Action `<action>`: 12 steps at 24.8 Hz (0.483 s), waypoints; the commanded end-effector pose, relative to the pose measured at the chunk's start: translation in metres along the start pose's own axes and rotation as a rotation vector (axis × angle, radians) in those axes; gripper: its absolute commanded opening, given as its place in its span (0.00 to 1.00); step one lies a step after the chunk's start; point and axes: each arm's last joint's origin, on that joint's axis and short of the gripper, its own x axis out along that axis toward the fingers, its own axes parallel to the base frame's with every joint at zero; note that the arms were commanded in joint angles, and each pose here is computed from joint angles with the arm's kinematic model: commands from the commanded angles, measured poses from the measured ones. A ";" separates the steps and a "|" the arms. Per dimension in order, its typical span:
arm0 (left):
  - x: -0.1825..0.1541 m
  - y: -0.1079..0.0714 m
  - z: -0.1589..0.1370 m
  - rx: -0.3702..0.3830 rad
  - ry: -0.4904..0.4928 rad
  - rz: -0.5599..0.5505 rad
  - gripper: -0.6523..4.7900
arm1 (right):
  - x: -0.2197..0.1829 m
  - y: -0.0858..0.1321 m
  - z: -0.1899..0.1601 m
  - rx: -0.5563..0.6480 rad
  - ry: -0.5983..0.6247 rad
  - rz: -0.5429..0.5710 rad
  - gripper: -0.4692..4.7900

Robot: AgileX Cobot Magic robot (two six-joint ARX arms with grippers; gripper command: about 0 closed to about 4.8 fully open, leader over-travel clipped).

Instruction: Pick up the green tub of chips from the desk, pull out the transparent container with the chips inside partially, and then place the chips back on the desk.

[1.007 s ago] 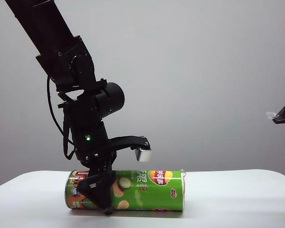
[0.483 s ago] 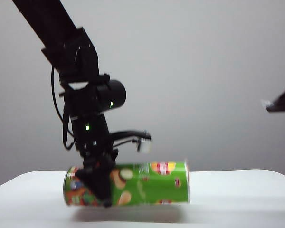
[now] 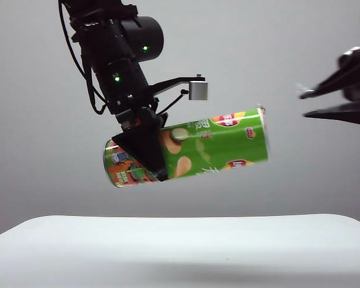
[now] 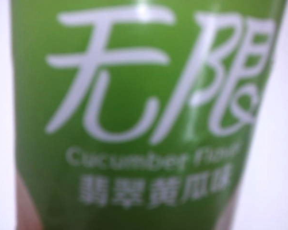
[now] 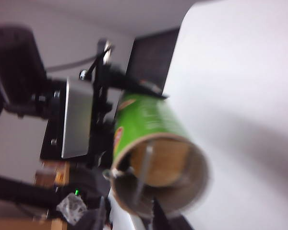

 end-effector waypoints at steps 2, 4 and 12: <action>-0.002 -0.002 0.008 0.024 -0.024 0.011 0.50 | 0.016 0.007 -0.002 -0.046 0.035 -0.018 0.31; -0.002 -0.002 0.008 0.023 -0.020 0.012 0.50 | 0.017 0.007 -0.002 -0.047 0.037 -0.021 0.32; -0.002 -0.002 0.008 0.020 -0.034 0.011 0.50 | 0.019 0.006 -0.005 -0.038 0.054 -0.026 0.33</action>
